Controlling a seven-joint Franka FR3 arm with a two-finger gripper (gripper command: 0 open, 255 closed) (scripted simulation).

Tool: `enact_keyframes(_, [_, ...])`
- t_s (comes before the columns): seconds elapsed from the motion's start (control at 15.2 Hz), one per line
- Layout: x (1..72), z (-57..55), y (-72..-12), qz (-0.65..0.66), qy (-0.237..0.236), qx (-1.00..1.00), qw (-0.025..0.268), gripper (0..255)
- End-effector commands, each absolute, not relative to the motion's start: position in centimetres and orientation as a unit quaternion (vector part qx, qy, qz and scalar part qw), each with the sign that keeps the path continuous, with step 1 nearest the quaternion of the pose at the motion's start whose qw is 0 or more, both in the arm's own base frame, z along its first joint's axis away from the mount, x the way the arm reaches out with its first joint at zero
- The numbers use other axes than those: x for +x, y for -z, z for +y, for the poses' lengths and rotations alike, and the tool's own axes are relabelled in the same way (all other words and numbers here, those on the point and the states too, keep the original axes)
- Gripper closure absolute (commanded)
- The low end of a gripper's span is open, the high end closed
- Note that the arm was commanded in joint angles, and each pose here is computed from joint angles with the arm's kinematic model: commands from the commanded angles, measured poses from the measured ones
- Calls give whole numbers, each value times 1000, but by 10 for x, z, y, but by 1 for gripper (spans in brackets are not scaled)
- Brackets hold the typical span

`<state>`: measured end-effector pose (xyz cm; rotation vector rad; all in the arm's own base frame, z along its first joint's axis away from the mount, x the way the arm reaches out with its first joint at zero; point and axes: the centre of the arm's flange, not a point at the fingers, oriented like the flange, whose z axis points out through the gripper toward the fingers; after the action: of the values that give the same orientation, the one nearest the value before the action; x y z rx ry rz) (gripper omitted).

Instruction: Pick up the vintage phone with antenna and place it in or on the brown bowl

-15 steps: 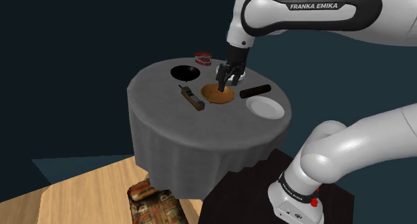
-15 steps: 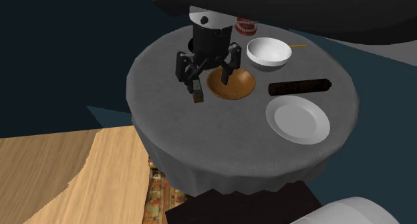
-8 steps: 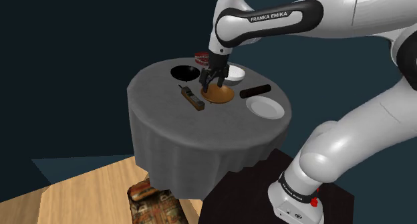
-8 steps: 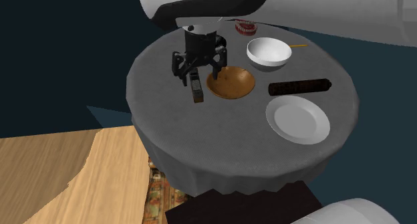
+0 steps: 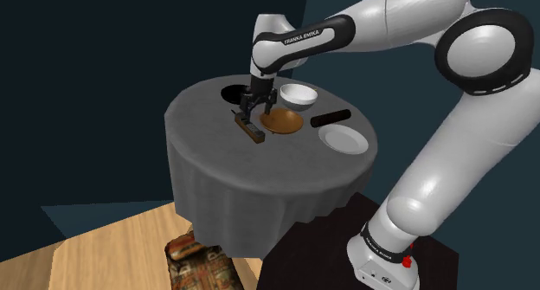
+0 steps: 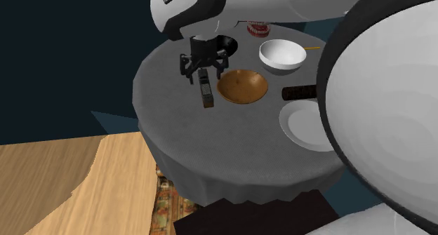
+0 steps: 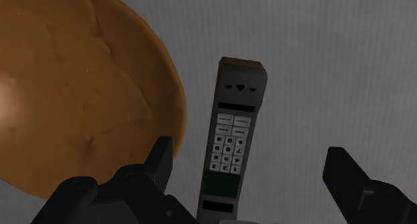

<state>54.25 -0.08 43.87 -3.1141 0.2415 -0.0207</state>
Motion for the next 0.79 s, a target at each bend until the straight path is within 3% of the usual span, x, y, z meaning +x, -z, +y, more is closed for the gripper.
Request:
enact_keyframes(0.0, [564,-6,-426,87,8,-996,5,0])
enact_keyframes(0.33, [617,-20,-393,111,11,-994,-4,0])
enact_keyframes(0.73, [617,-20,-362,111,11,-994,-4,0])
